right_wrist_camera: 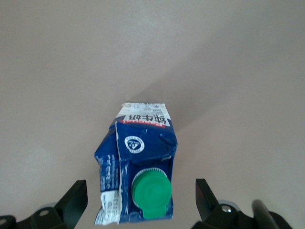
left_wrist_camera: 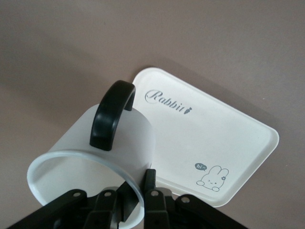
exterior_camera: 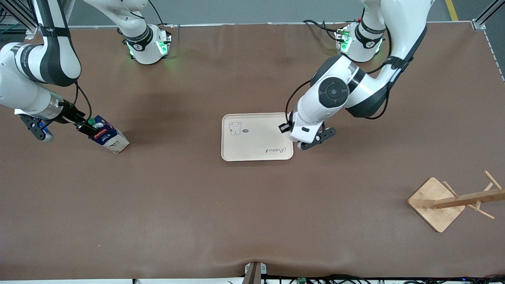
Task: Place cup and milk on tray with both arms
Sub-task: 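Carry the mug to the tray with the left gripper while the right grasps the carton, then set the mug on the tray and open the left gripper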
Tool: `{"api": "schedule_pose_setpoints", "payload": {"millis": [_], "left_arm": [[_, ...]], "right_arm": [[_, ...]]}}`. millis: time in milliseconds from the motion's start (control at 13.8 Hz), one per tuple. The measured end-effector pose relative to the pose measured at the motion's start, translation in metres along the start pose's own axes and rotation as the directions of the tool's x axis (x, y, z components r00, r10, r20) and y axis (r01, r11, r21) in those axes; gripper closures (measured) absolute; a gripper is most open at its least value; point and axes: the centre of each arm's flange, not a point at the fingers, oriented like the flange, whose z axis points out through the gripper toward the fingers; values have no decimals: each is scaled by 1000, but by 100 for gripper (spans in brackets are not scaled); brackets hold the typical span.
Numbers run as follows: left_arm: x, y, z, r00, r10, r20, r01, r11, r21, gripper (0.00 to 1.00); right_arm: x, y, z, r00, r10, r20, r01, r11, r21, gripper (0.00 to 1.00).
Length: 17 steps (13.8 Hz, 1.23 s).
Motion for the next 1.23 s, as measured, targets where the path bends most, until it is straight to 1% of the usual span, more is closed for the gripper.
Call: {"api": "schedule_pose_setpoints", "payload": {"millis": [217, 361, 506, 578, 651, 723, 795, 867, 940, 1084, 1229], "left_arm": [[-7, 19, 33, 996, -82, 41, 81, 996, 25, 92], [-13, 32, 59, 990, -140, 33, 138, 989, 58, 92], [-22, 43, 91, 984, -180, 5, 178, 979, 100, 92], [-26, 46, 105, 982, -187, -4, 186, 975, 118, 92], [-29, 48, 117, 982, -191, -5, 190, 973, 134, 92], [-28, 48, 125, 981, -195, -1, 193, 971, 143, 92], [-26, 48, 128, 980, -199, 2, 196, 969, 147, 92], [-23, 47, 129, 979, -203, 3, 201, 969, 147, 92], [-20, 47, 128, 978, -207, 2, 204, 968, 146, 92], [-19, 46, 128, 978, -207, 1, 204, 968, 147, 92], [-18, 46, 129, 979, -203, 2, 200, 968, 151, 92]], "right_arm": [[-2, 2, 13, 999, 2, -40, -1, 1000, 26, 0], [-3, 4, 21, 997, 4, -72, -1, 999, 48, 0], [-4, 5, 26, 996, 6, -84, -1, 998, 56, 0], [-5, 6, 27, 996, 6, -84, -1, 998, 56, 7], [-5, 6, 26, 996, 7, -85, -2, 998, 56, 20], [-5, 7, 26, 996, 8, -86, -3, 998, 57, 31], [-4, 8, 24, 996, 10, -87, -5, 998, 58, 41], [-5, 10, 22, 996, 12, -85, -7, 998, 57, 48], [-6, 11, 17, 997, 13, -72, -9, 999, 49, 48], [-12, 10, -3, 1000, 2, -12, -2, 1000, 13, 48], [-19, -9, -48, 998, -45, 48, 45, 999, -17, 48]]}}
